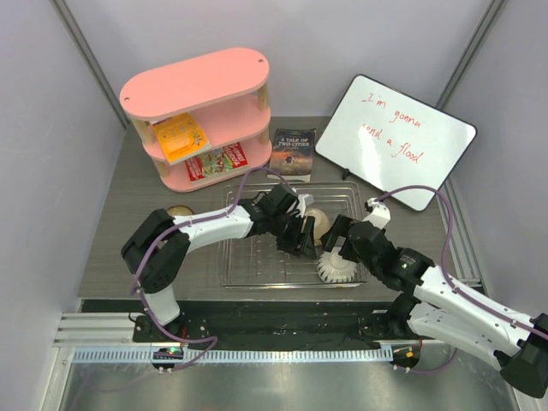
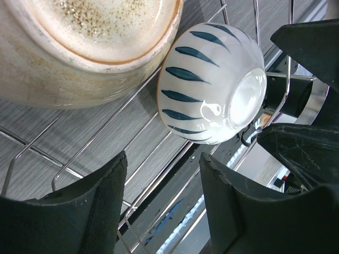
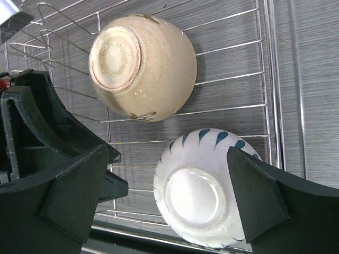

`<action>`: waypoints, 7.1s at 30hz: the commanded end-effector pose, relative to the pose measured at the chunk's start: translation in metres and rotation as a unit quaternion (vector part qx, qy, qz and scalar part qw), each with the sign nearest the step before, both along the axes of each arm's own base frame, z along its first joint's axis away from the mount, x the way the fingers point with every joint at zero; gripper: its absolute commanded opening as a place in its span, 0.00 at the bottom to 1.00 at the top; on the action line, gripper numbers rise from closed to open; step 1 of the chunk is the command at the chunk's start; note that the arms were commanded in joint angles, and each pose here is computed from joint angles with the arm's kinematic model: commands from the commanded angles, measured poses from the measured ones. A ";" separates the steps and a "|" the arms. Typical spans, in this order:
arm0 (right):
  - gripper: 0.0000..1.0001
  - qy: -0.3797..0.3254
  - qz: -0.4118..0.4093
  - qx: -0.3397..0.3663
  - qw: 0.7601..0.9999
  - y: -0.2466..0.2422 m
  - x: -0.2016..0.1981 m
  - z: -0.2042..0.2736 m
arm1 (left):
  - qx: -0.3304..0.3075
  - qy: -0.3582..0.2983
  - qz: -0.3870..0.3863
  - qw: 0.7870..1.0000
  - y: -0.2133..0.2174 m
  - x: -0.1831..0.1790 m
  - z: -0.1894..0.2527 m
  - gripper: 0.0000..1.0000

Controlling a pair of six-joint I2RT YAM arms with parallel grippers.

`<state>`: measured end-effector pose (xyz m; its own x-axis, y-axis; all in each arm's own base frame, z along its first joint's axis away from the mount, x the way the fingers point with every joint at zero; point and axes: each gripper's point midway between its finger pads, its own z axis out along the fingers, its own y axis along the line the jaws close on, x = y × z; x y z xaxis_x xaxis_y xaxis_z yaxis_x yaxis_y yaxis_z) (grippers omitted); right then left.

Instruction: Unload the bowls from the dish rack

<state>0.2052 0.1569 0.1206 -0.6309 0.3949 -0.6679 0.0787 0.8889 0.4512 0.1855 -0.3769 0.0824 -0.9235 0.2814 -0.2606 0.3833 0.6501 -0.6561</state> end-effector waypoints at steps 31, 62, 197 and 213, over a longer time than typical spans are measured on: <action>1.00 -0.007 -0.005 0.001 1.000 0.001 0.005 0.003 | 0.060 -0.013 0.005 0.998 0.019 0.004 -0.014 0.68; 1.00 0.003 0.000 0.007 1.000 0.006 0.004 -0.004 | 0.051 -0.039 0.023 0.998 0.023 0.010 0.007 0.72; 0.96 0.123 0.031 0.065 0.990 0.021 -0.041 -0.072 | -0.228 -0.007 0.056 0.972 -0.086 -0.024 0.026 0.38; 0.98 0.078 0.044 0.073 0.993 0.031 -0.024 -0.027 | -0.224 0.005 0.055 0.973 -0.088 -0.025 0.026 0.67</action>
<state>0.2191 0.1586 0.1012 -0.5807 0.5358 -0.6130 0.1663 0.8151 0.5549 0.1508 -0.4388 0.0696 -0.9709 0.0882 -0.2226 0.2385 0.4397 -0.8659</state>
